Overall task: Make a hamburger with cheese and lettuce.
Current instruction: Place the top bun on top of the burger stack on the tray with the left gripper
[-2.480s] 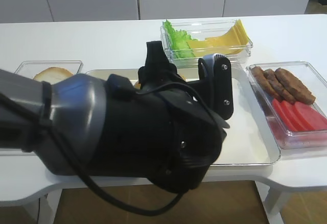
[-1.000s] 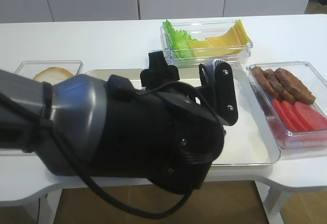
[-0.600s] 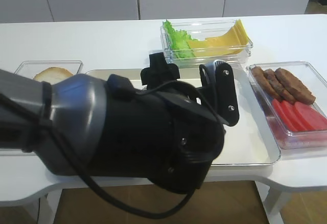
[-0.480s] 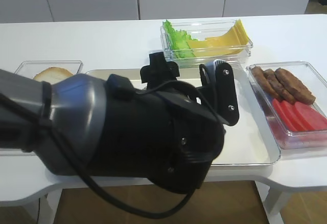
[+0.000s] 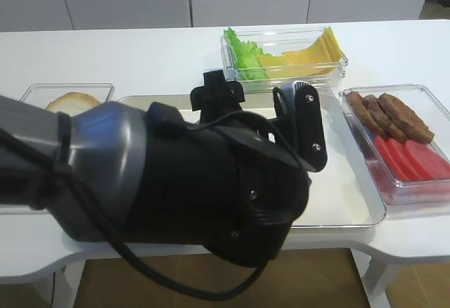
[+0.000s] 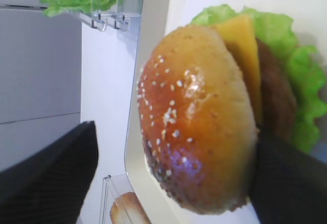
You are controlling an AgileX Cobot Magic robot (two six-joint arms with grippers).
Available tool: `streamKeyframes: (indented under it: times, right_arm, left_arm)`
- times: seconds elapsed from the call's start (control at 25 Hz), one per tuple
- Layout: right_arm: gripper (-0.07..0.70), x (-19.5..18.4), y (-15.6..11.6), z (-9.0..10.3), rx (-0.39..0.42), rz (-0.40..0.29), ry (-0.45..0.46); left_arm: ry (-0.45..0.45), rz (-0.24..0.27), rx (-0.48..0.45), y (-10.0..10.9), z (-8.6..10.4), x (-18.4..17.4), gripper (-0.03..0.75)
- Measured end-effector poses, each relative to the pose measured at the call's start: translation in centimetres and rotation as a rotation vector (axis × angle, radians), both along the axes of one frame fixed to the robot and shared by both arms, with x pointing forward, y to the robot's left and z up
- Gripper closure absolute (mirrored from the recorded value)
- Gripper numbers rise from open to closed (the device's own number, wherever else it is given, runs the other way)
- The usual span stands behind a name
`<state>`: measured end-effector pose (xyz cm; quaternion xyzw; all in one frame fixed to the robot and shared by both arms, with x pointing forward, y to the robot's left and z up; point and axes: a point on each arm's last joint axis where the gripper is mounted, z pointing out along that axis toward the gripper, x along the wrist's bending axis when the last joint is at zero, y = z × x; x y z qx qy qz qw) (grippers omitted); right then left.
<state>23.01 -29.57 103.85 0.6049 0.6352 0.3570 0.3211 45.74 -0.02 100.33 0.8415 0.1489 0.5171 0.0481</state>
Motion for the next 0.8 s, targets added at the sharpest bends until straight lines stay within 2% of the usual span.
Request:
streamKeyframes:
  times: [0.28, 0.56, 0.8]
  right_arm:
    - [0.181, 0.00, 0.00, 0.00, 0.000, 0.000, 0.000]
    - [0.181, 0.00, 0.00, 0.00, 0.000, 0.000, 0.000]
    - [0.181, 0.00, 0.00, 0.00, 0.000, 0.000, 0.000]
  left_arm:
    - [0.000, 0.007, 0.001, 0.06, 0.01, 0.00, 0.094]
    - [0.026, 0.032, -0.050, -0.32, 0.58, 0.04, 0.092]
    - [0.048, 0.033, -0.052, -0.37, 0.51, -0.04, 0.092]
